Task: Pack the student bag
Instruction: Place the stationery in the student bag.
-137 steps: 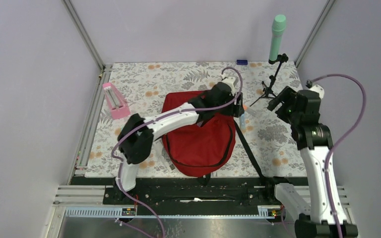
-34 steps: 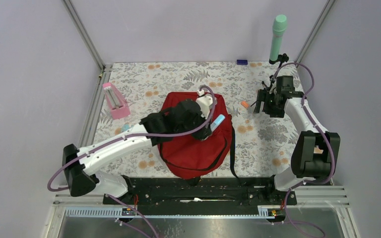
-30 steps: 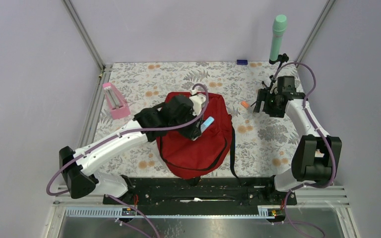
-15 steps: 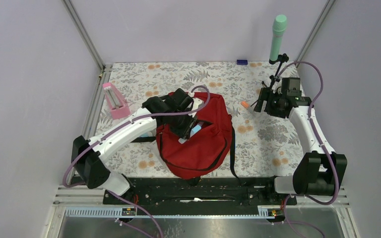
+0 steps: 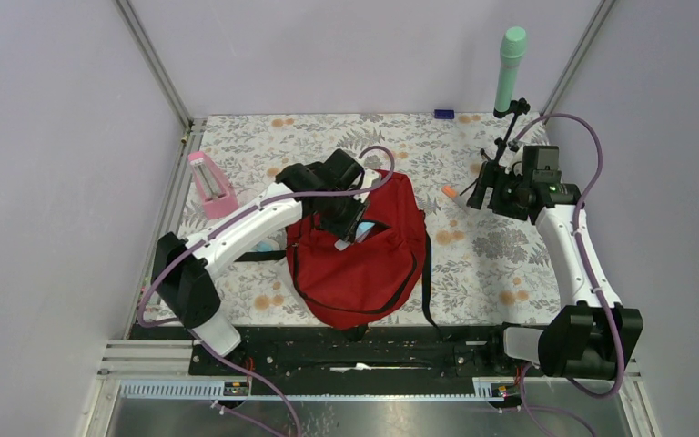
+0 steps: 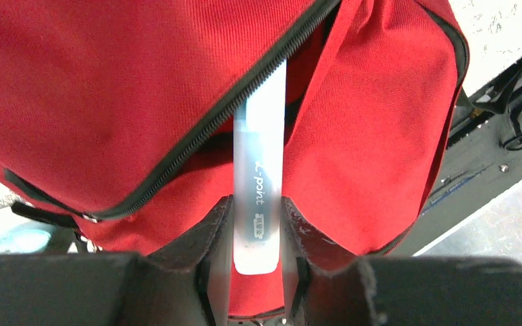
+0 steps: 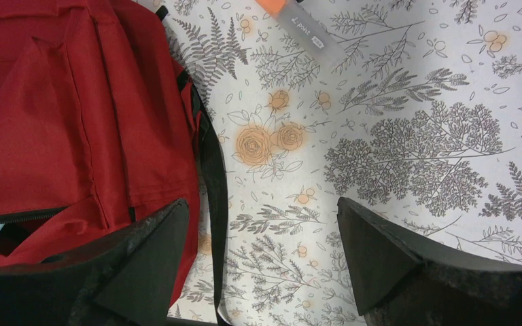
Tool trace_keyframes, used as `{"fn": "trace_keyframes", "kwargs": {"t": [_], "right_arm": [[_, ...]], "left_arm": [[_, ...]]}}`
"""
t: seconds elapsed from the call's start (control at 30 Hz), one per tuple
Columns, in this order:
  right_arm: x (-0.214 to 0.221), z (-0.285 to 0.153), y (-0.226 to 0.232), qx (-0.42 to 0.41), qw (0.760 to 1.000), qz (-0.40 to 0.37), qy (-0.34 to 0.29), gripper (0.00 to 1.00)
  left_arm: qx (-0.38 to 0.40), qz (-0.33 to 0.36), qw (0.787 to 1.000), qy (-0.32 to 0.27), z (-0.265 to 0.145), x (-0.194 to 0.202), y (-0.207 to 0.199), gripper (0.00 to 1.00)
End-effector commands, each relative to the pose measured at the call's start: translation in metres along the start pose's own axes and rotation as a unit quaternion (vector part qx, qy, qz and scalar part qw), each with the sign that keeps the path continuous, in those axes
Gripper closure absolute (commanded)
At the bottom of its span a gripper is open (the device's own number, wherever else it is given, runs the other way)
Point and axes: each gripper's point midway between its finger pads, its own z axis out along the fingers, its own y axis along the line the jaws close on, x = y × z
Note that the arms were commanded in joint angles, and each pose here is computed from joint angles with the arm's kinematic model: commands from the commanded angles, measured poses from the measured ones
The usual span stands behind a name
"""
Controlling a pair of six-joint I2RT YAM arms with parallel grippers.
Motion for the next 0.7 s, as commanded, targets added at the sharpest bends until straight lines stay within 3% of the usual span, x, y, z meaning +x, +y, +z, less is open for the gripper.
{"fn": "trace_keyframes", "kwargs": {"t": [0.0, 0.27, 0.67], "right_arm": [[-0.002, -0.015, 0.007, -0.013, 1.000, 0.000, -0.004, 0.14], [-0.004, -0.022, 0.009, -0.015, 1.000, -0.001, -0.015, 0.14], [-0.005, -0.027, 0.009, -0.014, 1.000, -0.004, -0.019, 0.14]], "left_arm": [[-0.005, 0.018, 0.999, -0.031, 0.000, -0.029, 0.004, 0.90], [-0.021, 0.047, 0.998, -0.028, 0.014, -0.043, 0.012, 0.90], [-0.031, 0.140, 0.984, -0.101, 0.028, -0.073, 0.019, 0.94]]}}
